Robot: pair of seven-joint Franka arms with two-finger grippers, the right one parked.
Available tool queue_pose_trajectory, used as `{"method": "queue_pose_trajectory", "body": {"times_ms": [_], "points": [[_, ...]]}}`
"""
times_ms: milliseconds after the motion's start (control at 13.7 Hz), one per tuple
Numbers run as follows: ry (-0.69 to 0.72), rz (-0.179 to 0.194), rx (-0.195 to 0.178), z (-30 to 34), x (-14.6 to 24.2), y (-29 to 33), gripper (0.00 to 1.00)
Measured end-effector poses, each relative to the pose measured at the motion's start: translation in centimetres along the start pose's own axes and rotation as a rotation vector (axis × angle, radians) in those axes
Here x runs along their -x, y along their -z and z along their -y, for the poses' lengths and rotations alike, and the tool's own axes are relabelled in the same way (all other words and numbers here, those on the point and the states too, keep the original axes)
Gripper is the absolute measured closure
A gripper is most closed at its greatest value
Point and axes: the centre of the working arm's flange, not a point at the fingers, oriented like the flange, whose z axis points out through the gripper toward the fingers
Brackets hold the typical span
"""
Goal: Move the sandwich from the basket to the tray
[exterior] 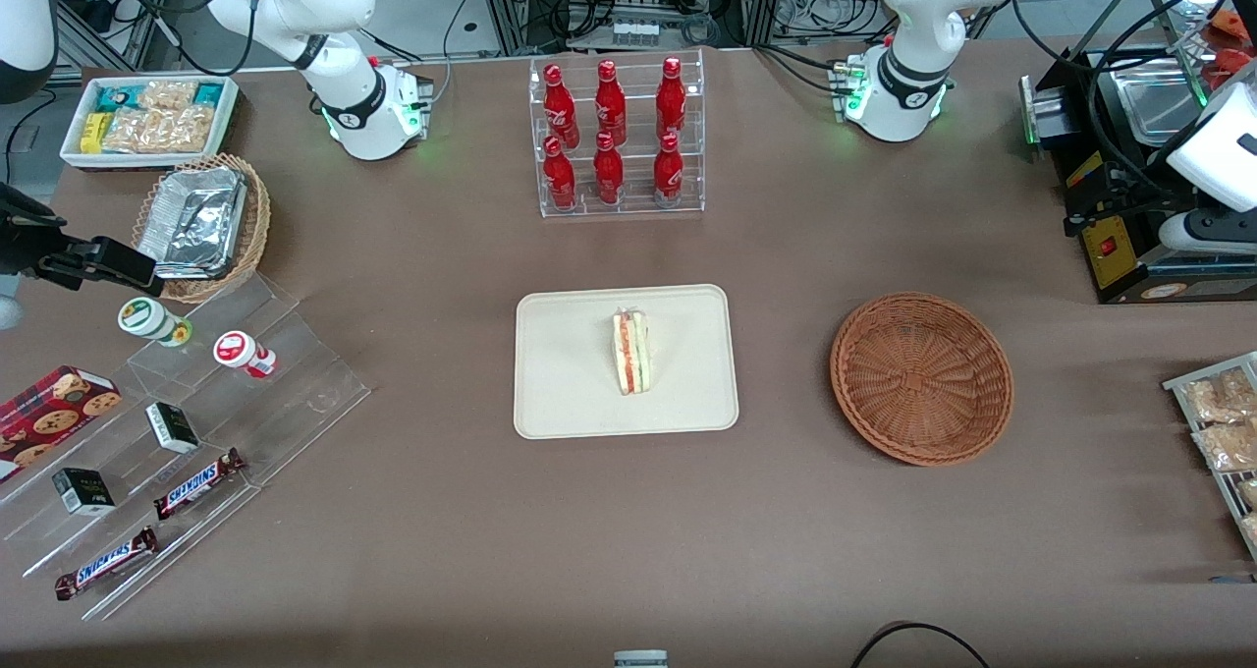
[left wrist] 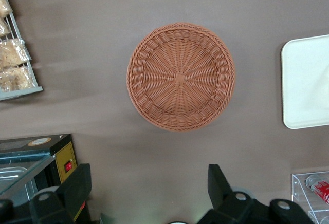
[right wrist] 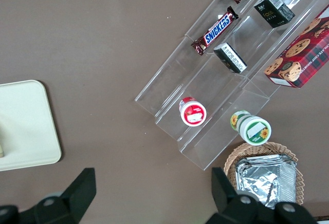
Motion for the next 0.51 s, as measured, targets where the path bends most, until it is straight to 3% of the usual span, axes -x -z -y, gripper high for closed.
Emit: {"method": "queue_pose_trajectory", "body": {"times_ms": [511], "points": [[0.002, 0.007, 0.002, -0.47, 0.07, 0.04, 0.0]]}}
